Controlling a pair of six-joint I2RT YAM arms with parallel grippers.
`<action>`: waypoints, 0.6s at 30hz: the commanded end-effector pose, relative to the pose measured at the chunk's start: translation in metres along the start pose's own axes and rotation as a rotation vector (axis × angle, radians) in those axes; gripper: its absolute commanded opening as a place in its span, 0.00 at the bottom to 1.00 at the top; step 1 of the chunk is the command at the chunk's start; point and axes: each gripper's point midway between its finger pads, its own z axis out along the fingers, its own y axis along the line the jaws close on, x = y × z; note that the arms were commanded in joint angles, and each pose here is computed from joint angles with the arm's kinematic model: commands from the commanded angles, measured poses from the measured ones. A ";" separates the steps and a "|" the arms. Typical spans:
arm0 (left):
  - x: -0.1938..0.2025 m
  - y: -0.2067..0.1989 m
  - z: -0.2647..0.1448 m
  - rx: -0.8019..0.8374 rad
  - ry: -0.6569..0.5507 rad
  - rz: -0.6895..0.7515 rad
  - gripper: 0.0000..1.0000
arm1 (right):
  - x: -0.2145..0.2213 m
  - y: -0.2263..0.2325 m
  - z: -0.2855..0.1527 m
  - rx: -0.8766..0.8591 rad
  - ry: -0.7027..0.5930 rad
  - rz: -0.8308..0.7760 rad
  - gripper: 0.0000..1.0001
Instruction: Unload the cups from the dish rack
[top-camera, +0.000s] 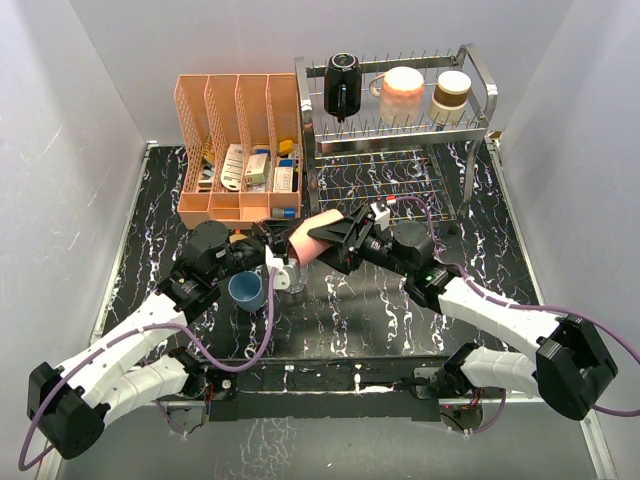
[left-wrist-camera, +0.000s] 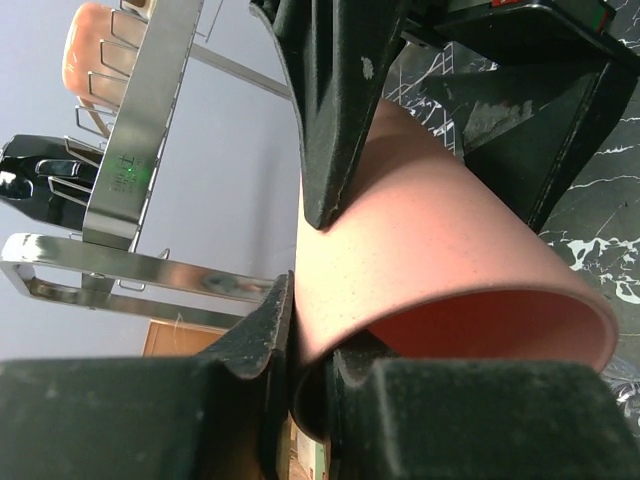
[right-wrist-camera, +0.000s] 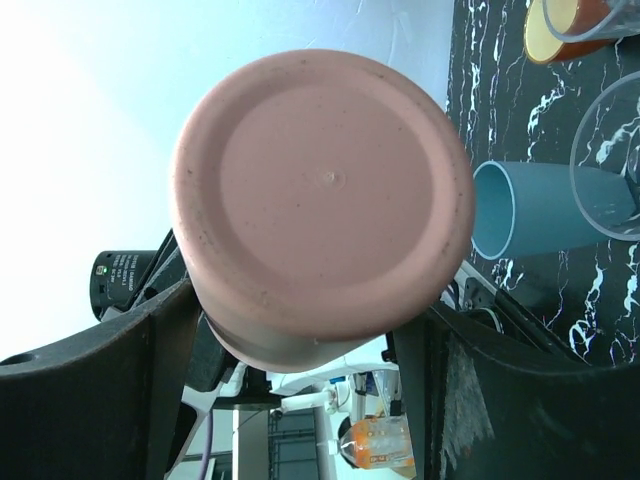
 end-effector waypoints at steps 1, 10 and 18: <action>-0.008 -0.021 0.002 0.095 -0.034 -0.073 0.00 | -0.008 0.027 -0.003 -0.104 -0.043 -0.115 0.68; 0.007 -0.038 0.013 0.287 0.103 -0.303 0.00 | -0.087 -0.050 -0.061 0.297 -0.303 -0.233 0.98; 0.022 -0.065 0.032 0.470 0.225 -0.401 0.00 | -0.141 -0.093 -0.150 0.722 -0.548 -0.425 0.98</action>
